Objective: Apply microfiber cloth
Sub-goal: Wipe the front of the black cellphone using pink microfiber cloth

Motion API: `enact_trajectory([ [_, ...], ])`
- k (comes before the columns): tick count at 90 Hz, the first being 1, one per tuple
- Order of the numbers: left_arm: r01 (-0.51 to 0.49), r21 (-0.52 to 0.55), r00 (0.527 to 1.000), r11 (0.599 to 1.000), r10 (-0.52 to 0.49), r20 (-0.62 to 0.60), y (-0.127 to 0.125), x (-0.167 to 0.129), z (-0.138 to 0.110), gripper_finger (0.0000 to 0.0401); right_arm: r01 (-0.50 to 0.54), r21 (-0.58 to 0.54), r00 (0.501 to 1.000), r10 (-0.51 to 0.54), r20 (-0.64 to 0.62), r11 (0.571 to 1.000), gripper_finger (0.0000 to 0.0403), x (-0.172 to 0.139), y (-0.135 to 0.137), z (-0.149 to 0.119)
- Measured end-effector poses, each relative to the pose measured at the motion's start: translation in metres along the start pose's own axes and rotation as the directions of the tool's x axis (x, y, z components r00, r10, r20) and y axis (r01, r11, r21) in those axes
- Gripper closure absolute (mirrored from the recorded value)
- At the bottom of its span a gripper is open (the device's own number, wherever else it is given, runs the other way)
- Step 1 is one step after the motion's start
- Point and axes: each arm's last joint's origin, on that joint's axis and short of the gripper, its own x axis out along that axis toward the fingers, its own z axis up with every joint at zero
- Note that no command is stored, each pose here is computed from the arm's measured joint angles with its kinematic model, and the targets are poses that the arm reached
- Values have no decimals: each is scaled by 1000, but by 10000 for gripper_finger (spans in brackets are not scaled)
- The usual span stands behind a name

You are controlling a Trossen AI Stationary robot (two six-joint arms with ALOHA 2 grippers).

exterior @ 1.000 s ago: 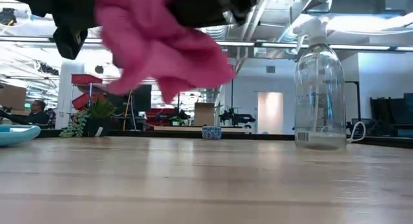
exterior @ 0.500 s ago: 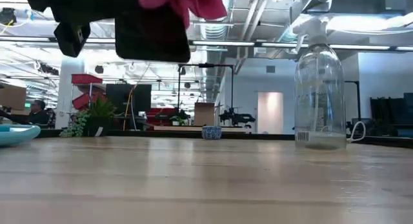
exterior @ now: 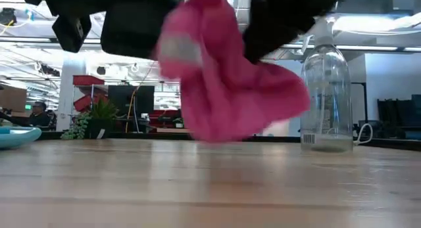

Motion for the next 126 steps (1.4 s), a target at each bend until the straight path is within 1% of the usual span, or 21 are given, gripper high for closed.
enact_trajectory([
  [11,-9,14,1000,1000,8,13,-3,0,3,388,-33,-41,999,33,3,999,403,-13,9,-3],
  [21,-21,13,1000,1000,20,21,-2,1,3,388,-122,-50,991,125,50,991,403,-26,19,6],
  [26,-29,9,999,1000,29,27,-1,2,4,388,-139,-41,987,142,82,989,403,-29,23,10],
  [33,-31,6,999,999,31,29,-1,3,4,388,-159,-25,972,161,171,987,403,-24,26,21],
  [36,-32,6,999,999,32,30,-1,3,5,388,-158,-12,964,157,213,987,403,-22,24,26],
  [44,-33,3,999,999,33,33,-1,3,5,388,-125,46,948,106,299,991,403,-15,16,39],
  [50,-29,1,999,1000,29,40,-2,3,6,388,-83,105,940,43,338,991,403,-7,8,46],
  [56,-39,14,998,999,38,46,-1,3,6,388,-55,126,945,11,326,990,403,-1,1,47],
  [65,-49,33,997,998,47,55,-4,3,8,388,-29,167,961,-18,275,986,403,5,-6,43],
  [69,-55,43,997,998,53,58,-4,3,8,388,13,178,967,-58,247,984,403,6,-7,39],
  [74,-54,46,997,997,52,57,-4,3,8,388,93,176,969,-129,208,980,403,4,-6,32],
  [81,-16,28,999,999,15,41,-7,2,9,388,187,181,958,-219,182,966,403,-3,-6,25],
  [85,4,21,999,1000,-5,31,-9,2,9,388,224,192,950,-258,175,956,403,-9,-9,23],
  [90,4,26,1000,1000,-5,27,-9,1,8,388,256,202,943,-290,162,945,403,-18,-13,21],
  [97,-5,33,1000,999,4,30,-8,0,7,388,259,203,948,-289,132,944,403,-26,-16,17],
  [104,-8,38,1000,999,7,29,-8,0,7,388,233,192,963,-253,91,953,403,-27,-15,13],
  [109,-7,42,1000,999,6,26,-8,-1,6,388,217,204,968,-237,80,955,403,-25,-14,12],
  [114,-9,42,1000,999,8,27,-8,0,6,388,206,229,968,-233,94,951,403,-19,-13,14],
  [126,-13,44,1000,999,12,27,-8,0,6,388,174,200,968,-205,147,964,403,-11,-4,18],
])
